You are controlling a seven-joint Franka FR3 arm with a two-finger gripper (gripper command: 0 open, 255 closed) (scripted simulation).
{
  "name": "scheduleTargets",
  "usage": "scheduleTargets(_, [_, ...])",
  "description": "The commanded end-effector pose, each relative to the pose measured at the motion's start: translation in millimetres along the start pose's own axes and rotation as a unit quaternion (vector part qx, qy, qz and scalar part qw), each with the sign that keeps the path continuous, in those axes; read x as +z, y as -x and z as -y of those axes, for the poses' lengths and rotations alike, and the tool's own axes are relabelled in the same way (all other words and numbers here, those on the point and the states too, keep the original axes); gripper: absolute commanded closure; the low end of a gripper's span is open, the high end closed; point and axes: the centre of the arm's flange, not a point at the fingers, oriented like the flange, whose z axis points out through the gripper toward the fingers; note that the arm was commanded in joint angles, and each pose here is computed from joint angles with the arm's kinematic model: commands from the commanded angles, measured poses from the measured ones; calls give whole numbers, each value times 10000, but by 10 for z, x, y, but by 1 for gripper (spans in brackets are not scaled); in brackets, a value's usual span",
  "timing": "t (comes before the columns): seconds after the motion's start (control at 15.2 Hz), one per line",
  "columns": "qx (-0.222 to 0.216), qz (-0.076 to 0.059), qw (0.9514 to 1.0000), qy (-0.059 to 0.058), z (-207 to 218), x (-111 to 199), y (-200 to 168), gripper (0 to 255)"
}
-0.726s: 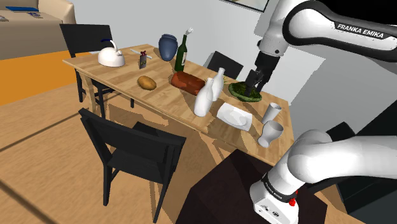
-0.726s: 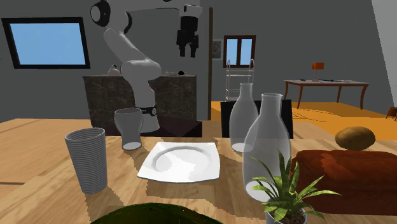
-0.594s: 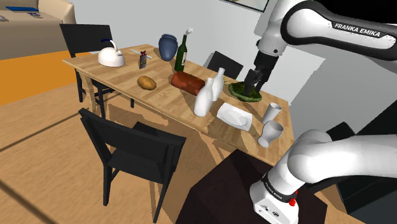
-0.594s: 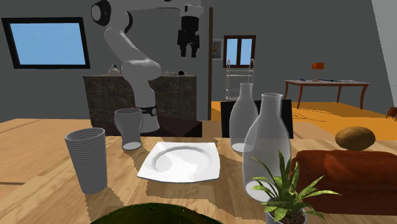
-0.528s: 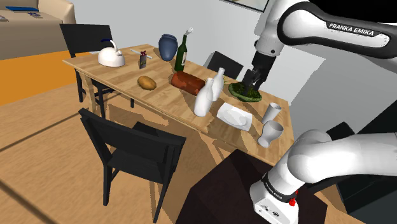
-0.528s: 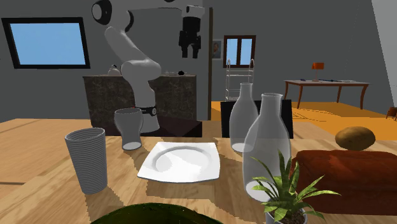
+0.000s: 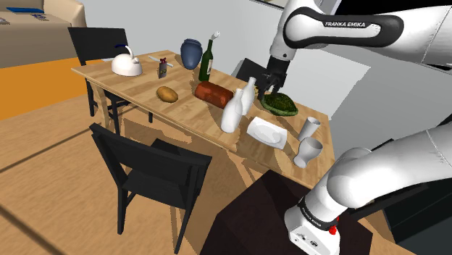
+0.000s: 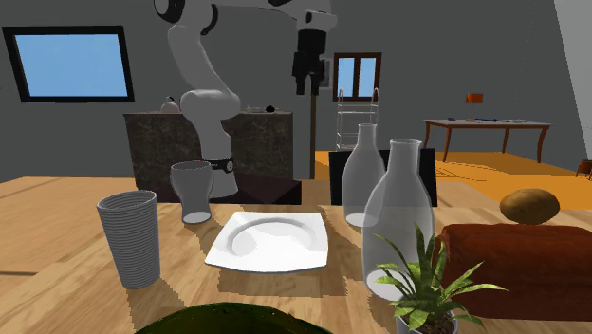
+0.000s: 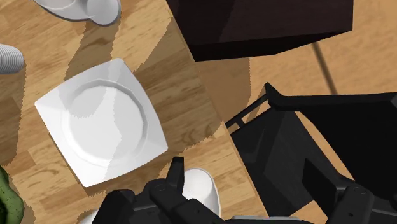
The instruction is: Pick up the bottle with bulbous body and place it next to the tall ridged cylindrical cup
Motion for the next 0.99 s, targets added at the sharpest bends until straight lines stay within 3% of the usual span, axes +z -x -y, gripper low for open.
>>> scheduleTargets(0.0, [16, 11, 10000, 13, -91, 86, -274, 0])
scheduleTargets(0.79, [109, 74, 9999, 62, -500, 451, -1777, 0])
scheduleTargets(0.92, [114, 78, 9999, 65, -527, 526, -1868, 0])
